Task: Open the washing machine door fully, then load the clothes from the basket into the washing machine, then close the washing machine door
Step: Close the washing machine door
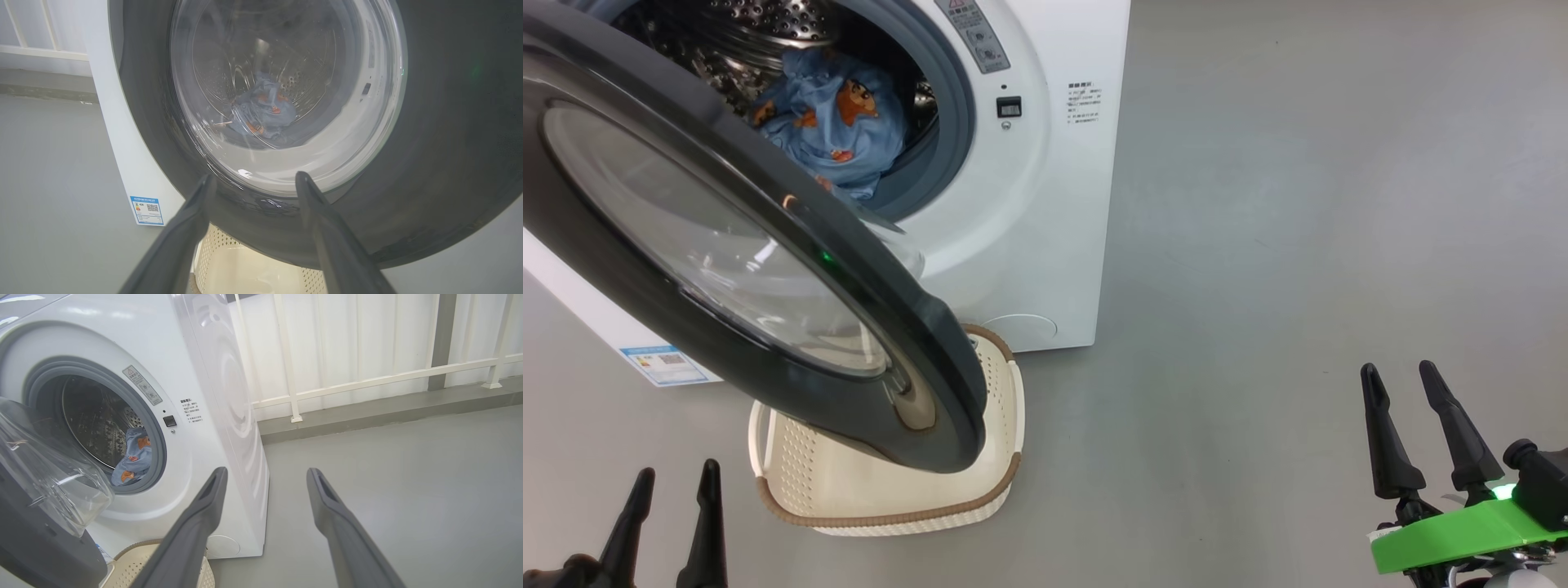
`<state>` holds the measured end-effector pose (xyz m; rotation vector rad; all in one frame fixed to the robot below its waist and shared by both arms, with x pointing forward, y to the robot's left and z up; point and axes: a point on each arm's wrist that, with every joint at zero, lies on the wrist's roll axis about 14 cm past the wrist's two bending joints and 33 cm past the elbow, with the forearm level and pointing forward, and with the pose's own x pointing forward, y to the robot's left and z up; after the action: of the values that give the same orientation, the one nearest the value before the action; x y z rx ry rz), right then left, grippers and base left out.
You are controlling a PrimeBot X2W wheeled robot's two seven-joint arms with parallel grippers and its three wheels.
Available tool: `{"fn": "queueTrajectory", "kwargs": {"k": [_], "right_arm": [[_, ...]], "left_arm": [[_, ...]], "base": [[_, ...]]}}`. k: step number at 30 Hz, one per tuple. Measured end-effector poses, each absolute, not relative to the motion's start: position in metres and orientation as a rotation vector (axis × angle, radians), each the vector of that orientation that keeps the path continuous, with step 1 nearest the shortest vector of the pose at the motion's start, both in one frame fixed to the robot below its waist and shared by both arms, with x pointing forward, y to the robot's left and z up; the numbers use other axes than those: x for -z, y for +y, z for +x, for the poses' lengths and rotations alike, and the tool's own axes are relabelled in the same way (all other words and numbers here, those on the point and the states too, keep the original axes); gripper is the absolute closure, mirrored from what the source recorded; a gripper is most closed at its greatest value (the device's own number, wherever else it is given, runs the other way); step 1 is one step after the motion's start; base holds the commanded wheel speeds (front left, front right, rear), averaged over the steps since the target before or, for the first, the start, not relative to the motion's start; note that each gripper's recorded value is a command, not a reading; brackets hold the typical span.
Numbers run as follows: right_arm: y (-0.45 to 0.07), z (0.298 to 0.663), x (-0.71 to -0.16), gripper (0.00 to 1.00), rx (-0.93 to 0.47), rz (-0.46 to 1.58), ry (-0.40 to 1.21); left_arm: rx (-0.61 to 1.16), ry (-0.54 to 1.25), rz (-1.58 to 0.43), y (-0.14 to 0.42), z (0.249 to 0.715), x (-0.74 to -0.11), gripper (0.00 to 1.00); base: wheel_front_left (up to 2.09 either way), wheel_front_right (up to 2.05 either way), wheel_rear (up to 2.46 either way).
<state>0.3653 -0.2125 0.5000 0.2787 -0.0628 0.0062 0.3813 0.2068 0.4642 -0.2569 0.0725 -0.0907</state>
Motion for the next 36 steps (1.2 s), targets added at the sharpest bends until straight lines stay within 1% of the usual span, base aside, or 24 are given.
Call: {"fn": "queueTrajectory", "kwargs": {"k": [4,5,7,8,9,16,21,27,29,30,31,32,36], "right_arm": [[-0.211,0.366,-0.501,0.0,-0.01,0.279,-0.064],[-0.211,0.366,-0.501,0.03,-0.011,0.28,-0.065],[-0.209,0.367,-0.501,0.71,-0.016,0.281,-0.064],[-0.208,0.367,-0.501,0.89,-0.019,0.282,-0.064],[-0.207,0.368,-0.501,1.0,-0.022,0.283,-0.064],[-0.189,0.376,-0.502,1.0,-0.074,0.296,-0.063],[-0.17,0.389,-0.518,1.0,-0.134,0.305,-0.107],[-0.127,0.405,-0.558,1.0,-0.275,0.32,-0.21],[-0.107,0.406,-0.571,1.0,-0.339,0.325,-0.239],[-0.107,0.406,-0.571,1.0,-0.339,0.325,-0.239],[-0.089,0.407,-0.584,1.0,-0.396,0.333,-0.272],[-0.089,0.407,-0.584,1.0,-0.396,0.333,-0.272],[-0.055,0.402,-0.611,1.0,-0.508,0.349,-0.335]], "left_arm": [[0.088,0.07,-0.254,0.207,0.38,-0.465,0.0],[0.087,0.07,-0.253,0.208,0.38,-0.465,0.0],[0.083,0.069,-0.258,0.208,0.379,-0.465,0.0],[0.082,0.069,-0.262,0.207,0.378,-0.465,0.0],[0.08,0.068,-0.265,0.207,0.378,-0.465,0.0],[0.047,0.06,-0.275,0.215,0.37,-0.466,0.0],[0.012,0.042,-0.29,0.222,0.362,-0.47,0.0],[-0.027,0.011,-0.299,0.231,0.35,-0.478,0.0],[-0.04,0.002,-0.298,0.234,0.345,-0.48,0.0],[-0.04,0.002,-0.298,0.234,0.345,-0.48,0.0],[-0.048,-0.005,-0.3,0.236,0.34,-0.482,0.0],[-0.048,-0.005,-0.3,0.236,0.34,-0.482,0.0],[-0.076,-0.023,-0.306,0.242,0.33,-0.486,0.0]], "base": [[0.0,0.0,0.0],[0.0,0.0,0.0],[0.0,0.0,0.0],[0.0,0.0,0.0],[0.0,0.0,0.0],[0.0,0.0,0.0],[0.0,0.0,0.0],[0.0,0.0,0.0],[0.0,0.0,0.0],[0.0,0.0,0.0],[0.0,0.0,0.0],[0.0,0.0,0.0],[0.0,0.0,0.0]]}}
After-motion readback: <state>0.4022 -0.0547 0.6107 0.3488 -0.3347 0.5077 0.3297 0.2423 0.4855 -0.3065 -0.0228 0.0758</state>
